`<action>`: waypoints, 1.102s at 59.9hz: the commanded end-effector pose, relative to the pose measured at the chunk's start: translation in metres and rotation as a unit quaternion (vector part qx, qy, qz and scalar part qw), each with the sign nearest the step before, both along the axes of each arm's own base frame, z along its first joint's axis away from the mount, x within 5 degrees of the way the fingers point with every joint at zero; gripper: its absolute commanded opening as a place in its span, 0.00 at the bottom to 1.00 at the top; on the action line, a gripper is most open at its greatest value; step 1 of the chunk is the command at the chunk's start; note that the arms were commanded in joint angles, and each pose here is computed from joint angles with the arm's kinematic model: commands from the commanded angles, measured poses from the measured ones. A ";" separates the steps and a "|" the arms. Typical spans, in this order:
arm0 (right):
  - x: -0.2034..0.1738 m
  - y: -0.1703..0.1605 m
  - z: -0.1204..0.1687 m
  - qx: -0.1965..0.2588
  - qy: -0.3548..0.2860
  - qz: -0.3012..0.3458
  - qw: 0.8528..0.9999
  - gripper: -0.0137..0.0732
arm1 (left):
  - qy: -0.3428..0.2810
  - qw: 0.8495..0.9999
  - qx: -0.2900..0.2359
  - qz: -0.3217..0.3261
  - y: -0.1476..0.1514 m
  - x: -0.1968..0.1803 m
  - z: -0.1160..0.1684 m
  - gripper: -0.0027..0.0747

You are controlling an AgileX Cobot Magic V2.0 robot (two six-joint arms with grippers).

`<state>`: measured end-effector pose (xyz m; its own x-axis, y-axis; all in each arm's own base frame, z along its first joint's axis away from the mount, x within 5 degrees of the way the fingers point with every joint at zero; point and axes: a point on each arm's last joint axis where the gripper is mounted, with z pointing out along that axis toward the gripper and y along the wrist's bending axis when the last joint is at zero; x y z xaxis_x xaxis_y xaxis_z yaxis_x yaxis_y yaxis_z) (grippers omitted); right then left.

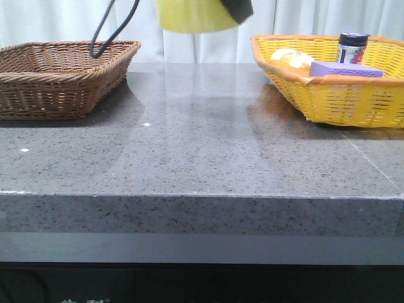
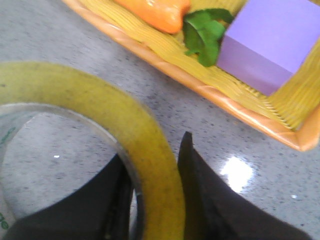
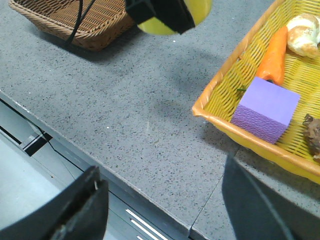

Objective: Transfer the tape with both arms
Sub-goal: 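Lift the tape roll with the left gripper and move it over the brown basket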

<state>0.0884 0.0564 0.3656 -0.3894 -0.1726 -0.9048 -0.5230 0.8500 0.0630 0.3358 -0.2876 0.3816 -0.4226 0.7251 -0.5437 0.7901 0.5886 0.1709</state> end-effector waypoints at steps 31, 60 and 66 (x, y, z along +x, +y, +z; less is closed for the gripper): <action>0.001 0.000 0.013 0.023 -0.042 -0.003 0.999 0.74 | -0.072 0.978 -0.038 0.192 0.146 0.048 0.060 0.21; 0.001 0.000 0.013 0.023 -0.042 -0.003 0.999 0.74 | -0.020 0.966 -0.009 0.257 0.190 0.096 0.009 0.21; 0.001 0.000 0.013 0.023 -0.042 -0.003 0.999 0.74 | -0.008 0.966 -0.003 0.257 0.189 0.102 -0.002 0.21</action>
